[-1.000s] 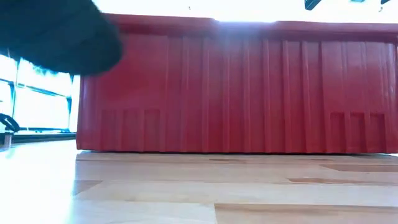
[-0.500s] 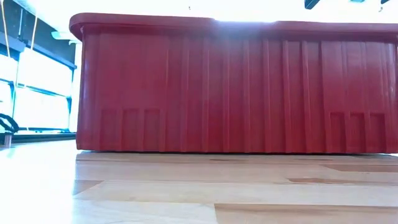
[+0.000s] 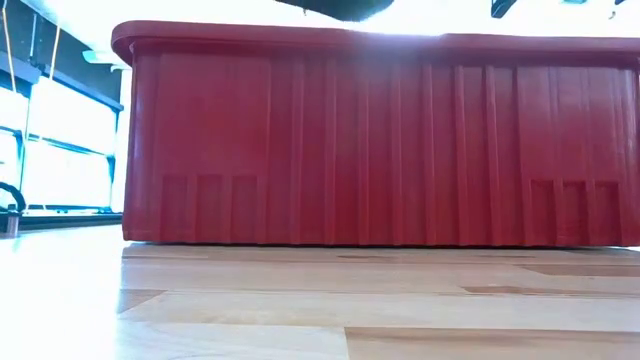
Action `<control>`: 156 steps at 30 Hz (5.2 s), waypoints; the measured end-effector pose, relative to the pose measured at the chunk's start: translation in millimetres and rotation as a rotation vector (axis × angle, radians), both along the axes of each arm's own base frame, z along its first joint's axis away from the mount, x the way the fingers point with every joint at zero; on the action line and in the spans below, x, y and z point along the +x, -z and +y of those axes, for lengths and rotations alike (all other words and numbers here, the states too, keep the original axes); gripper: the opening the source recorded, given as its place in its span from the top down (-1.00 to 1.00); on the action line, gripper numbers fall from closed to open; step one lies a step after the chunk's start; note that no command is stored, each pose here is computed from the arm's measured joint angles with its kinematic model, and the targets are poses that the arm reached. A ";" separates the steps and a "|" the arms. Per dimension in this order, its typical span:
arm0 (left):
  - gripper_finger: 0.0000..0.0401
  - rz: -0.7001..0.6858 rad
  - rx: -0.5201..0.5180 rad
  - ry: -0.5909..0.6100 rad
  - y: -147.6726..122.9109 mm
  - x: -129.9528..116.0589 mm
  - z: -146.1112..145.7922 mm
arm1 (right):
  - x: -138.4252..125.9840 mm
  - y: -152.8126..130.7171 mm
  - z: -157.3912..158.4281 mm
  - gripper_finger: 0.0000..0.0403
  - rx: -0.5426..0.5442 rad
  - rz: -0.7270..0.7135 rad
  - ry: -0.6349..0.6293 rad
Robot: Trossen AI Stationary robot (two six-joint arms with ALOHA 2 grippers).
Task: Pick and place slides into bin
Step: Put the black slide into the red container, then return to Home Position
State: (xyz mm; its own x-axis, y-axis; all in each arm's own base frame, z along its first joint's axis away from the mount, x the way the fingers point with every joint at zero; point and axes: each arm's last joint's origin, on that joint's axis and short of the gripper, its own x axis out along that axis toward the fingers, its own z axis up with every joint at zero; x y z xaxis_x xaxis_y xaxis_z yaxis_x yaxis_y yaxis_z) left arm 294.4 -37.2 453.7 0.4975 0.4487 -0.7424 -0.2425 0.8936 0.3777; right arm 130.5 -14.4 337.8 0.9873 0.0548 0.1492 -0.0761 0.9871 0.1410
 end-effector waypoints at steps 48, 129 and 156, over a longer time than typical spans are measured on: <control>0.12 0.612 -0.166 0.472 167.0 31.1 59.0 | -5.0 -7.8 1.5 0.40 0.074 -0.072 -0.040; -0.13 -1.090 0.189 0.363 149.8 -237.6 44.7 | -59.1 102.8 5.0 0.40 0.142 -0.568 0.057; -0.13 -1.296 0.140 0.410 235.0 -207.4 44.3 | -51.5 113.2 1.3 0.40 0.239 -0.446 0.133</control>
State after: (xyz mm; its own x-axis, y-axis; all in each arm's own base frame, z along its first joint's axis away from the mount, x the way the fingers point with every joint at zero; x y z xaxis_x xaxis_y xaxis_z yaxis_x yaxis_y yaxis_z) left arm 87.0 7.1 218.7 0.9099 0.1346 0.3923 -0.2181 0.9598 0.1768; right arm 79.0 -13.1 224.6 0.8209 -0.1535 0.5501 -0.0565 0.9366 0.3458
